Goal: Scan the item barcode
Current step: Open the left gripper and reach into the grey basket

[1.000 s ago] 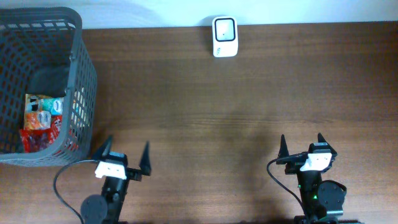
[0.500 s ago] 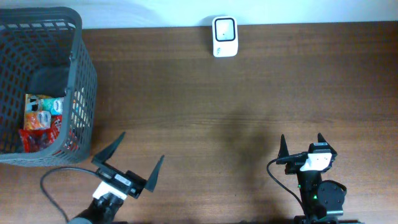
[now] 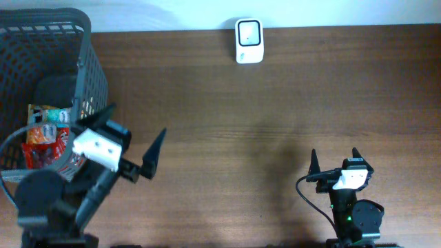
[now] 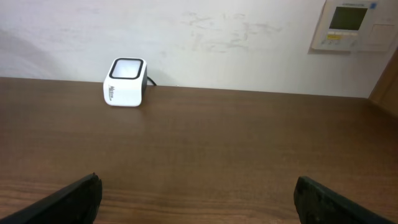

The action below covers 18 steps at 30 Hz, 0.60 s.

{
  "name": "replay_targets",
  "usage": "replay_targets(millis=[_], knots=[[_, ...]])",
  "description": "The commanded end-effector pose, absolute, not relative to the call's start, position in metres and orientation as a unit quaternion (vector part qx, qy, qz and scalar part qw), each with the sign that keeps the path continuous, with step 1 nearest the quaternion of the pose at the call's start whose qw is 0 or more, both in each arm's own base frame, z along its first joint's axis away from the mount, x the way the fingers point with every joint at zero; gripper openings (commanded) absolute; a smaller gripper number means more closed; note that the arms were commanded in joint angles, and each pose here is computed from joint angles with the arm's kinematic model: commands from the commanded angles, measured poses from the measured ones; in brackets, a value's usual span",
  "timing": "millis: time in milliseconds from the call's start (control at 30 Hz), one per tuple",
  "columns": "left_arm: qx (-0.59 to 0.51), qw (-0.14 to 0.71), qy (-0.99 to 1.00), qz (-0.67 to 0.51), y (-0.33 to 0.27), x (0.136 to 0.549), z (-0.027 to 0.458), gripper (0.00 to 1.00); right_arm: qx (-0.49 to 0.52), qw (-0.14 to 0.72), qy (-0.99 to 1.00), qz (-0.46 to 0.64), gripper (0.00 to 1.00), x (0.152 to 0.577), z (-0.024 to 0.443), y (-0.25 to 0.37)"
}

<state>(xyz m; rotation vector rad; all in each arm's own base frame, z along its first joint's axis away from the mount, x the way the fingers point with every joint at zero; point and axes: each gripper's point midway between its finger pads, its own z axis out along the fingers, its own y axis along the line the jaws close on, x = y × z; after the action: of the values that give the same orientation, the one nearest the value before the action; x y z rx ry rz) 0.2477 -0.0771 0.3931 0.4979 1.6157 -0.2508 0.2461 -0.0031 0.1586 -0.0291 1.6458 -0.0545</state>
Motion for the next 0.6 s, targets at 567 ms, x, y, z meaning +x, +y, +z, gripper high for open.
replay_targets(millis=[567], knots=[[-0.201,0.461,0.861,0.077,0.176,0.382,0.397,0.99,-0.003,0.677,0.735,-0.029,0.98,0.246,0.155,-0.007]])
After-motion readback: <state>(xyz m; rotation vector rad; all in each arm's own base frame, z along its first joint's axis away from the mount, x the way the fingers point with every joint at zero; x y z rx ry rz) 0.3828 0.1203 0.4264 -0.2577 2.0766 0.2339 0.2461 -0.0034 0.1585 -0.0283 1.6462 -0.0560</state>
